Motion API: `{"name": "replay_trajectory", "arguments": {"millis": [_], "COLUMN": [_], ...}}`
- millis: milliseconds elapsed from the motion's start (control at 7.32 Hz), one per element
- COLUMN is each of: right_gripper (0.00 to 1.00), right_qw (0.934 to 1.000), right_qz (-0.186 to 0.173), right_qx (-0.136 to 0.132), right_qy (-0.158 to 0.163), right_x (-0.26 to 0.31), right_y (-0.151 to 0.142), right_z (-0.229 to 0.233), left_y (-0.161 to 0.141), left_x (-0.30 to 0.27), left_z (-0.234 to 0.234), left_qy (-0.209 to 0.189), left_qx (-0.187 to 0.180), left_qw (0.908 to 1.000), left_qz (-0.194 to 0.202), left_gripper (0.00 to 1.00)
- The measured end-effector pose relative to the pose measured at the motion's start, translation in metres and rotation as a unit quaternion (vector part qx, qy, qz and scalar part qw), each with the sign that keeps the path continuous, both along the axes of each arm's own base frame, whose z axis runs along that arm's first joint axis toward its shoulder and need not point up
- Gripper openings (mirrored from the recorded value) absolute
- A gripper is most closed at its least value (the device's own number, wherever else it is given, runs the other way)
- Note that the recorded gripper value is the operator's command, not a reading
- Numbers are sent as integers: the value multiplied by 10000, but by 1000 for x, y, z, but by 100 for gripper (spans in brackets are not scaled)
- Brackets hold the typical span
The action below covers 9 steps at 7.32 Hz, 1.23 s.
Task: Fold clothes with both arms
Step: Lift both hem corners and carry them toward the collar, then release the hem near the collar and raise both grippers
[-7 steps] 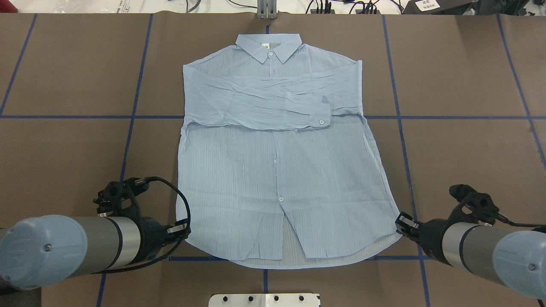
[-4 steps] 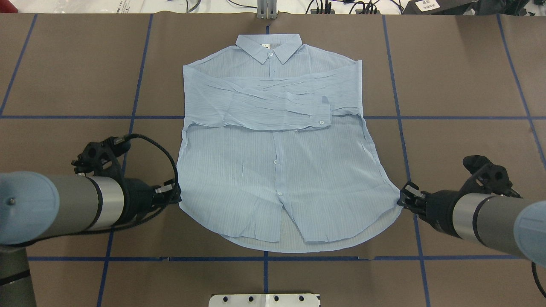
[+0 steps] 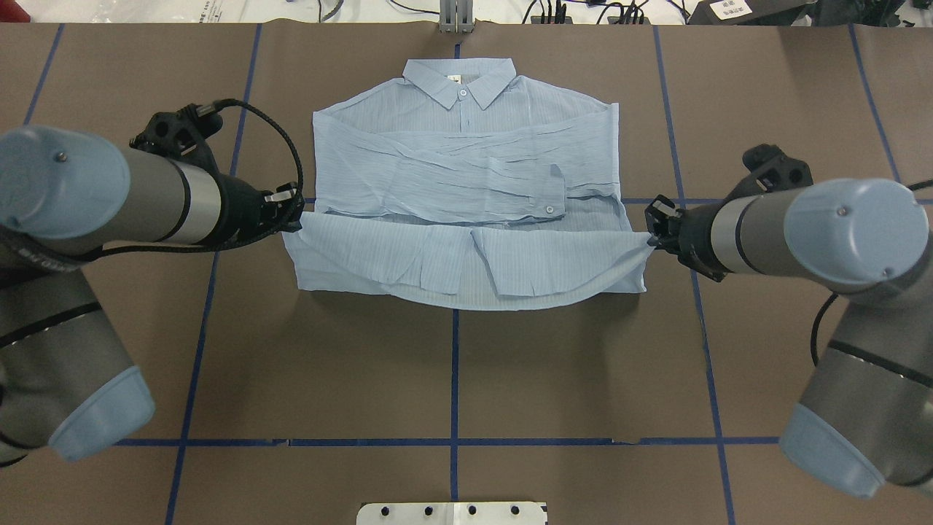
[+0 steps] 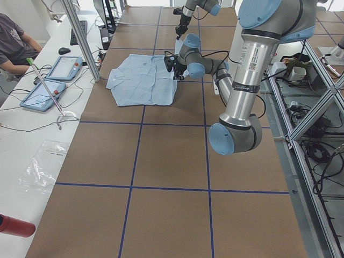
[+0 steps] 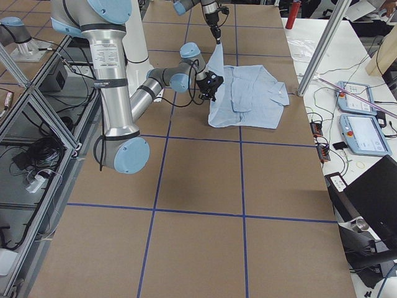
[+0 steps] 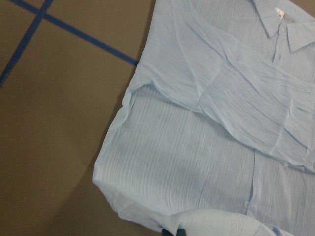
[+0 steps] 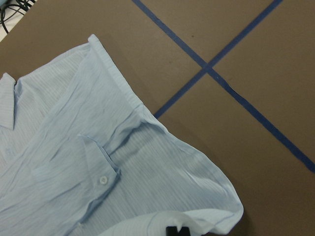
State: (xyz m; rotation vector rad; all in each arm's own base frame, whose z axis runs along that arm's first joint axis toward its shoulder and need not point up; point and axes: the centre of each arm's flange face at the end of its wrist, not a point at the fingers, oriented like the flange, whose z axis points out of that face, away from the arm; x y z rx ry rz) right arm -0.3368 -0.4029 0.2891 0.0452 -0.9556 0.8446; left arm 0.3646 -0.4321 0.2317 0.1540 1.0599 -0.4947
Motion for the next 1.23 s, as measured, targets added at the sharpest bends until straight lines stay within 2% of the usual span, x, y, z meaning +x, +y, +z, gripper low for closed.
{"name": "replay_trajectory", "arguments": {"millis": [410,820,1230], "right_gripper": [0,0,0], "right_qw": [9994,9960,9941], "right_qz": [234,90,114], "right_qx": [9,55,-21], "right_qy": [245,887,1081], "right_x": [-9,-43,-71], "right_y": [-98,-195,-267], "right_z": [-8,6,28], "left_y": [-83,-163,-215], "left_x": [33,52,73], "left_z": [18,39,81], "left_qy": [-254,-316,-326], "left_qx": [103,150,250], "left_qw": [9994,9983,9974], "left_qz": [-199,-466,-585], "left_gripper": [0,0,0]}}
